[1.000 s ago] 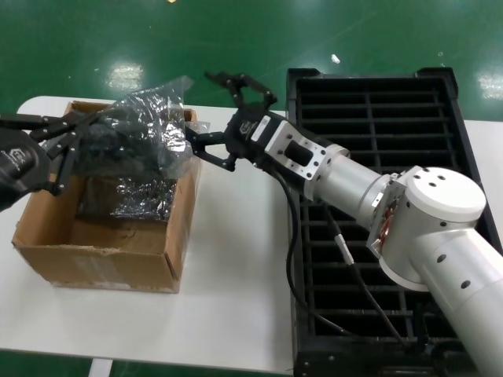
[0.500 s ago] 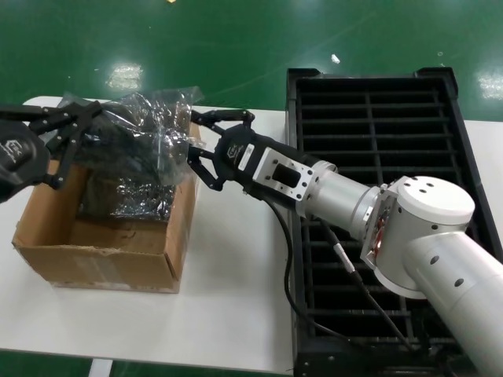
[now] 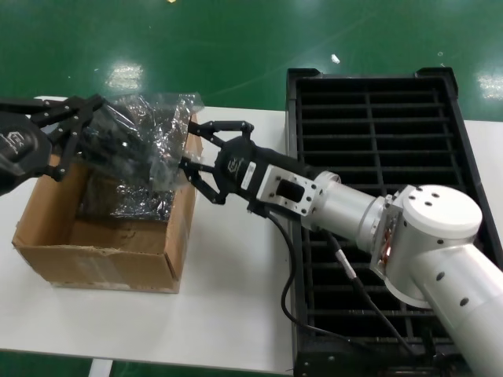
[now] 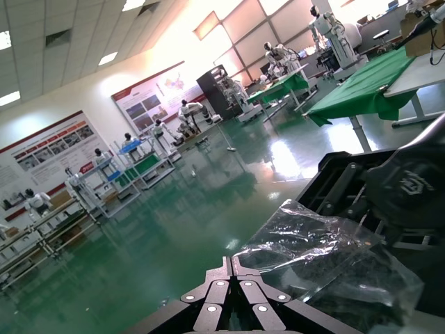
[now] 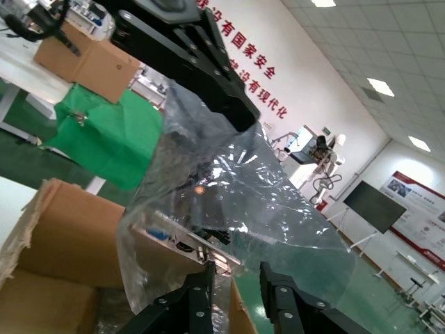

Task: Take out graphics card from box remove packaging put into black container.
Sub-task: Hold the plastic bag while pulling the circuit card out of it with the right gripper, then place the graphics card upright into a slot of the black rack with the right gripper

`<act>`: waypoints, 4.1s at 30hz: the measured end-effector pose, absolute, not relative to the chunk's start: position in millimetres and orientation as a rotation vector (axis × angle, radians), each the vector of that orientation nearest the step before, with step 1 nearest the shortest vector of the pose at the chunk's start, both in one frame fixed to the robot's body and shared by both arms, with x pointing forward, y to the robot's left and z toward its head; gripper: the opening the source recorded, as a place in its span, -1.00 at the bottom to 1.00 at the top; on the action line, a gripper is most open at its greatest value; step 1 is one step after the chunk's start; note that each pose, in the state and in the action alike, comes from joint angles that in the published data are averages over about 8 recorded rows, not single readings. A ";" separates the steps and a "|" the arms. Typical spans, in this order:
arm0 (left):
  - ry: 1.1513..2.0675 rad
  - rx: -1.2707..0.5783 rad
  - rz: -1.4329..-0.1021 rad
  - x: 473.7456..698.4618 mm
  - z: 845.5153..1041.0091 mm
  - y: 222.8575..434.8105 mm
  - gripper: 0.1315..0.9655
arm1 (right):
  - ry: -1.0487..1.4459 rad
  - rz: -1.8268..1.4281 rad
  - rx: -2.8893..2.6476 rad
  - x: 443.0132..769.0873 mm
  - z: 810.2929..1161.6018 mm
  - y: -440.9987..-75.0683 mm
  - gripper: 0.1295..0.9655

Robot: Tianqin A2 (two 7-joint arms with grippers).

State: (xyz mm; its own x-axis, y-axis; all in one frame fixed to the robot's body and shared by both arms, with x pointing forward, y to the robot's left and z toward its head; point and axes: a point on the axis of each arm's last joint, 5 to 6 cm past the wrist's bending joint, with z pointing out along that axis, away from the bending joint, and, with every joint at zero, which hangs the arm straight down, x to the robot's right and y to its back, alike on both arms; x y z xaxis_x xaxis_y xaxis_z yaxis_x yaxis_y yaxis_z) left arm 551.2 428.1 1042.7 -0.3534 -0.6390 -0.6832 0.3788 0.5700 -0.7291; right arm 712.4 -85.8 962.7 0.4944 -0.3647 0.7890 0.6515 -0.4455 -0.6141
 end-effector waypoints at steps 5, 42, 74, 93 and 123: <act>1.612 -0.234 -1.078 554.8 1042.0 428.3 -0.98 | -0.276 -1.183 -1.673 707.1 960.8 -88.4 -0.59; 1.603 -0.271 -1.145 565.5 1031.8 419.3 -0.98 | -0.339 -1.146 -1.642 708.8 969.1 -85.4 0.04; 1.602 -0.267 -1.158 559.6 1029.3 418.1 -0.98 | -0.332 -1.173 -1.643 698.6 975.0 -88.9 -0.85; 1.583 -0.263 -1.088 558.4 1017.0 429.3 -0.98 | -0.245 -1.259 -1.704 664.6 1008.3 -138.8 -0.87; 1.247 -0.189 -1.056 565.7 1001.8 420.7 -0.98 | -0.124 -1.039 -2.417 617.7 1199.1 -180.1 -0.87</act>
State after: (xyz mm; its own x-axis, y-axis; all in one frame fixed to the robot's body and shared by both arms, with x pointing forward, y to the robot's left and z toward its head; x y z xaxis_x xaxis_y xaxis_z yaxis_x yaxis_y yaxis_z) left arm 565.7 420.7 1001.8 -0.0602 -0.7339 -0.6766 0.5464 0.5430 -0.6377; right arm 617.7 -180.1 1199.1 0.7042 -0.1104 0.7014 0.2728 -0.8699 -0.4109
